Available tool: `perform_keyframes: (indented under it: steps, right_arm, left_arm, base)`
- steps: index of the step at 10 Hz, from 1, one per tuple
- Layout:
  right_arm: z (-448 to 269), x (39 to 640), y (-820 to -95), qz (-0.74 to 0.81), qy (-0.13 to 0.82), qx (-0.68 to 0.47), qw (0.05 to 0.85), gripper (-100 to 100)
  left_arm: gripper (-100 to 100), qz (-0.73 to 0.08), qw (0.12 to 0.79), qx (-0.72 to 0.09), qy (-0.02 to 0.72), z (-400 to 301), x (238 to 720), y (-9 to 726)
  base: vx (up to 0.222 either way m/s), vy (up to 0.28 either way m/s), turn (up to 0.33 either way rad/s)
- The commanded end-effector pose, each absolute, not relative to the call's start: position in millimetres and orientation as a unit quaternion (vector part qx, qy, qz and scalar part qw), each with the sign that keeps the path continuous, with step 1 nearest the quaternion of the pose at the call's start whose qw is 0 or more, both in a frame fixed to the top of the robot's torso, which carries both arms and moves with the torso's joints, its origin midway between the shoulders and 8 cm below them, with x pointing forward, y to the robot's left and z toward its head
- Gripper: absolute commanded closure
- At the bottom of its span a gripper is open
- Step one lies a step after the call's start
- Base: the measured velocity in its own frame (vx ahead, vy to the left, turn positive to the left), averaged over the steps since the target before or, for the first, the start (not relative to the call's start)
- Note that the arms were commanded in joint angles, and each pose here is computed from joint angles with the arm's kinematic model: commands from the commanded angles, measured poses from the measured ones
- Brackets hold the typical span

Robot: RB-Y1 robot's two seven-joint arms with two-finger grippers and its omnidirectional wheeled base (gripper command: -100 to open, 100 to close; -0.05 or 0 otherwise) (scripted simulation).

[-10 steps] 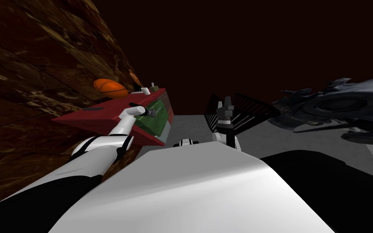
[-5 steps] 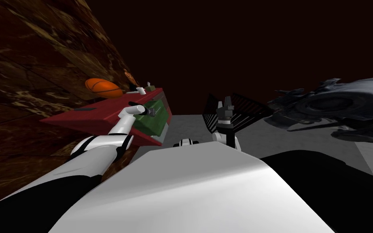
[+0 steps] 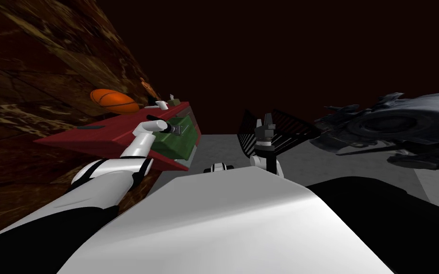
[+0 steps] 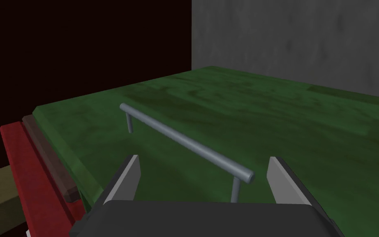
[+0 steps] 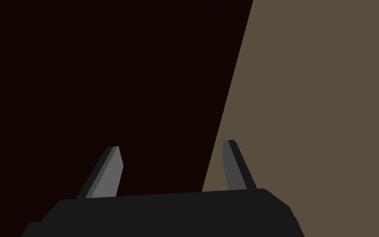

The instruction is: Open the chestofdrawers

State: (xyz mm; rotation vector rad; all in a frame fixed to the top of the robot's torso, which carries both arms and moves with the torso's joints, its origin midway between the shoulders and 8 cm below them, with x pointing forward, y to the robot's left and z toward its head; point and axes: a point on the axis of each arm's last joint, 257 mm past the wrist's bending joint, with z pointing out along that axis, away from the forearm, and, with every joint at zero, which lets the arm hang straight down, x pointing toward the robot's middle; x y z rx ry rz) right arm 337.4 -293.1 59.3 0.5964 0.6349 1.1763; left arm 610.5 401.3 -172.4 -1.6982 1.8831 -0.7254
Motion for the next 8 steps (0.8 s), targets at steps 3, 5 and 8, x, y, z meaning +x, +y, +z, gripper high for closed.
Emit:
perform_keyframes:
  steps: [3, 5, 8]
  right_arm:
    - [59.3, 337.4, -293.1, 0.537, 0.290, 0.272, 0.744, 0]
    - [59.3, 337.4, -293.1, 0.537, 0.290, 0.272, 0.744, 0]
    - [59.3, 337.4, -293.1, 0.537, 0.290, 0.272, 0.744, 0]
  left_arm:
    - [0, -0.263, 0.249, -0.621, 0.696, -149.4, 607.0, 405.3]
    - [0, -0.262, 0.248, -0.621, 0.696, -150.7, 606.6, 405.4]
    - [0, -0.262, 0.248, -0.621, 0.696, -150.8, 606.6, 405.4]
  base:
    - [0.015, -0.023, 0.020]
    - [0.000, 0.000, 0.000]
    - [0.000, 0.000, 0.000]
